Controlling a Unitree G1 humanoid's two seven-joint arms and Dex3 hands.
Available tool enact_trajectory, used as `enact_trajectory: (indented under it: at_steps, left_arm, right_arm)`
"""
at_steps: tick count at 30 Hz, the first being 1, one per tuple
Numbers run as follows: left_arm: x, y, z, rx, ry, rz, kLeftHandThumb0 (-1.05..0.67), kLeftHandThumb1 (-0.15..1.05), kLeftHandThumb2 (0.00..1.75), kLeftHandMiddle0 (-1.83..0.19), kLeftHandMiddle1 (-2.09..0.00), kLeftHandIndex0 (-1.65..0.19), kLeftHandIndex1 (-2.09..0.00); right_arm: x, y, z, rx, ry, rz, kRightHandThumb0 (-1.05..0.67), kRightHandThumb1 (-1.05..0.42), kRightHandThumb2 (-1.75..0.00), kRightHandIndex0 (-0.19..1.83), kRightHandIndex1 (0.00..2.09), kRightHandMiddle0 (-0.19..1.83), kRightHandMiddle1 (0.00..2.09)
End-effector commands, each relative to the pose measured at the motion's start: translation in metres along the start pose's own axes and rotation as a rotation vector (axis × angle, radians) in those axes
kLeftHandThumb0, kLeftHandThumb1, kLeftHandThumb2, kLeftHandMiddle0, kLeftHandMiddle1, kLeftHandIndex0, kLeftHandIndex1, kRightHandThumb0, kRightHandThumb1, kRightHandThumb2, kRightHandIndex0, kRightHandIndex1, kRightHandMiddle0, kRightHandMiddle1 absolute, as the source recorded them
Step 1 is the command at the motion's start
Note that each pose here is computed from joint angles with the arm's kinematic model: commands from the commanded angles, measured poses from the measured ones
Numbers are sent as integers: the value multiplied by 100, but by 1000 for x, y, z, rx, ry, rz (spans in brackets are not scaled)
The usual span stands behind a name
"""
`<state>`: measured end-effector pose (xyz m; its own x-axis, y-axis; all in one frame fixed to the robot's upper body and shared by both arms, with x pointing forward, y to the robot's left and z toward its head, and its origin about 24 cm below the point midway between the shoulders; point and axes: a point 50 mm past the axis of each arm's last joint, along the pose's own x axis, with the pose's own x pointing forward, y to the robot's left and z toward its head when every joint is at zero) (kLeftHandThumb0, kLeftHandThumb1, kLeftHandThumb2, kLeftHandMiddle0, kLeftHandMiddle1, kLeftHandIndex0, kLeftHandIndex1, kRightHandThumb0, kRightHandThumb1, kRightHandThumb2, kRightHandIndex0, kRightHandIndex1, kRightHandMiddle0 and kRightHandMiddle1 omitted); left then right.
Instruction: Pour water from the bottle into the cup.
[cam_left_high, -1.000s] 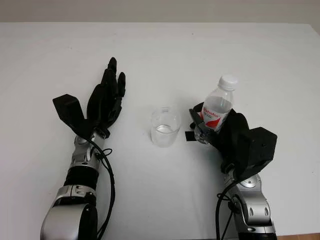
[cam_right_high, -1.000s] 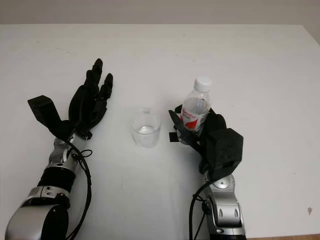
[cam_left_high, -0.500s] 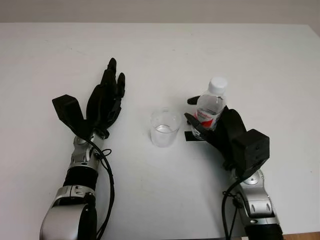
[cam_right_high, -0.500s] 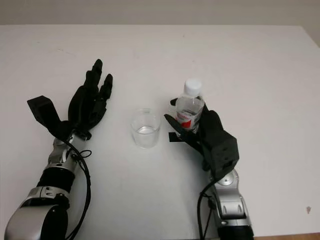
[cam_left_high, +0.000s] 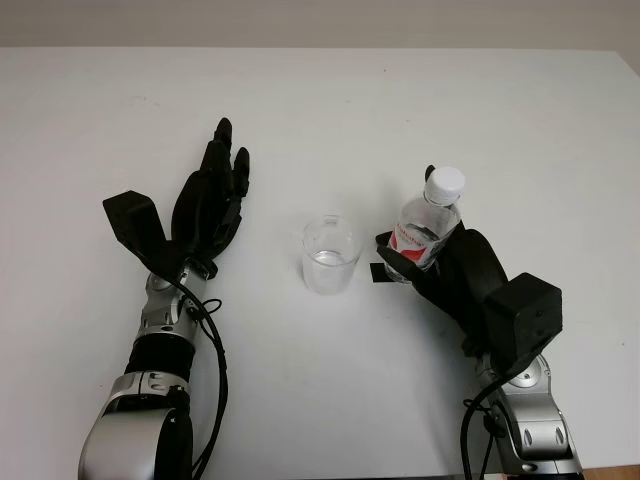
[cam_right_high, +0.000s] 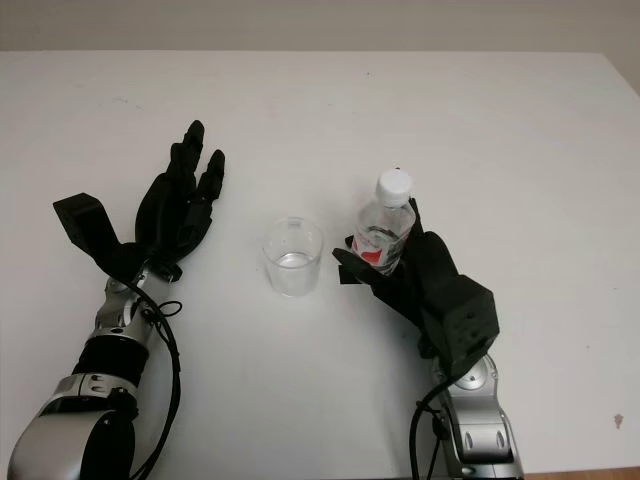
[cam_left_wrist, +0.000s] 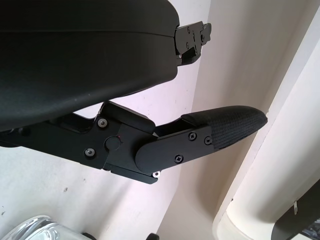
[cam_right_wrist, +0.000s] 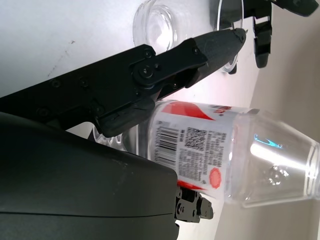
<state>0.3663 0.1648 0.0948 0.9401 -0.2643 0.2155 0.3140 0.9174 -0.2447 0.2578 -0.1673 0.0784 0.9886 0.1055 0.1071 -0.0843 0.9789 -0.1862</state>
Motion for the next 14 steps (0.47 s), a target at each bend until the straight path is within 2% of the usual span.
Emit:
enact_trajectory:
  at_steps: [1,9,14]
  left_arm:
    - [-3,4,-3,0,9,8,-85,105,70,19,0,19,0]
    - [-1,3,-2,7,8,1,-85,105,70,19,0,19,0]
    - [-1,2,-2,5,10,-2,-85,105,71,19,0,19,0]
  right_arm:
    - [-10,-12,-6,-13,19,-73,-97,-94,-5,-19,0,-19,0]
    - [-16,-27,-14,-72,39,-204,-101,-94,-5,-19,0,-19,0]
    - [-14,-26,-18,-76,25,-180,-99,-92,-5,-19,0,-19,0]
